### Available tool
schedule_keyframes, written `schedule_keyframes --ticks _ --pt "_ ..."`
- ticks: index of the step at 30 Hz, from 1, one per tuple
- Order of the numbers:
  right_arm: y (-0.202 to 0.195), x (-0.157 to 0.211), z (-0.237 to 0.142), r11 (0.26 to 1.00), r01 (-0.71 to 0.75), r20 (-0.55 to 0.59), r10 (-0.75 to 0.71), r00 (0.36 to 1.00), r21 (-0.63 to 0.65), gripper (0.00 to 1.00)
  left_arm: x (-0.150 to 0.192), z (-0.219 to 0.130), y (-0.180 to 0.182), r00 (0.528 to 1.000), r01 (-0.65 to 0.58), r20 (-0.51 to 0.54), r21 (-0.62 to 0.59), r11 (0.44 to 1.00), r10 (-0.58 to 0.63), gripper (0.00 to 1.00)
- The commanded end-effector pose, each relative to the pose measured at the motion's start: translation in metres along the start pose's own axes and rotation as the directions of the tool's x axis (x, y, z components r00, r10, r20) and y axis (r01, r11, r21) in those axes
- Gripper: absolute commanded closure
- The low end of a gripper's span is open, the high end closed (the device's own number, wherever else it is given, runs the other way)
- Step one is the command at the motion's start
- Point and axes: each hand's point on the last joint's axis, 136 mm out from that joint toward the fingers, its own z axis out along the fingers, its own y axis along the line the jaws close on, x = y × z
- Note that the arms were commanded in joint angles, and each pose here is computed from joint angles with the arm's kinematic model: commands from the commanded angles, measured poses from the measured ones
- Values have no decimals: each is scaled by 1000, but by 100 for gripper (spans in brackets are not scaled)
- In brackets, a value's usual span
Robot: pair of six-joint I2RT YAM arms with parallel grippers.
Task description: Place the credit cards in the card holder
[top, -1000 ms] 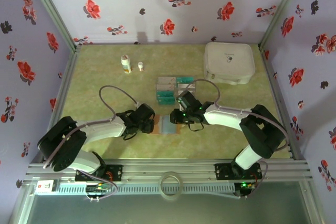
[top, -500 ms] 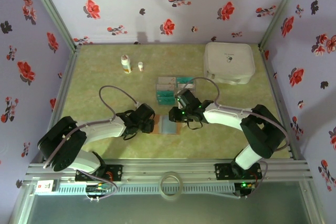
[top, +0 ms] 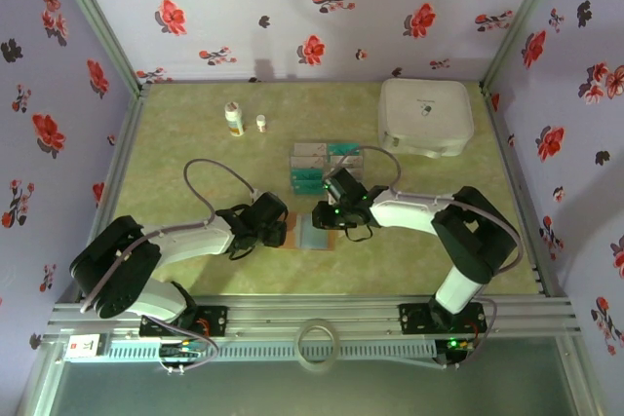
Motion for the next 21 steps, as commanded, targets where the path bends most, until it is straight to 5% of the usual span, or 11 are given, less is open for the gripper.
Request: schedule_keyframes --ticks 1,21 --pt "5 0 8 1000 8 -8 -8 1000 -19 73 1 2 3 1000 1 13 -19 1000 -1 38" --pt "24 1 20 996 -31 -23 29 999 -88 74 -25 -38 -10 980 -24 197 141 990 -5 29"
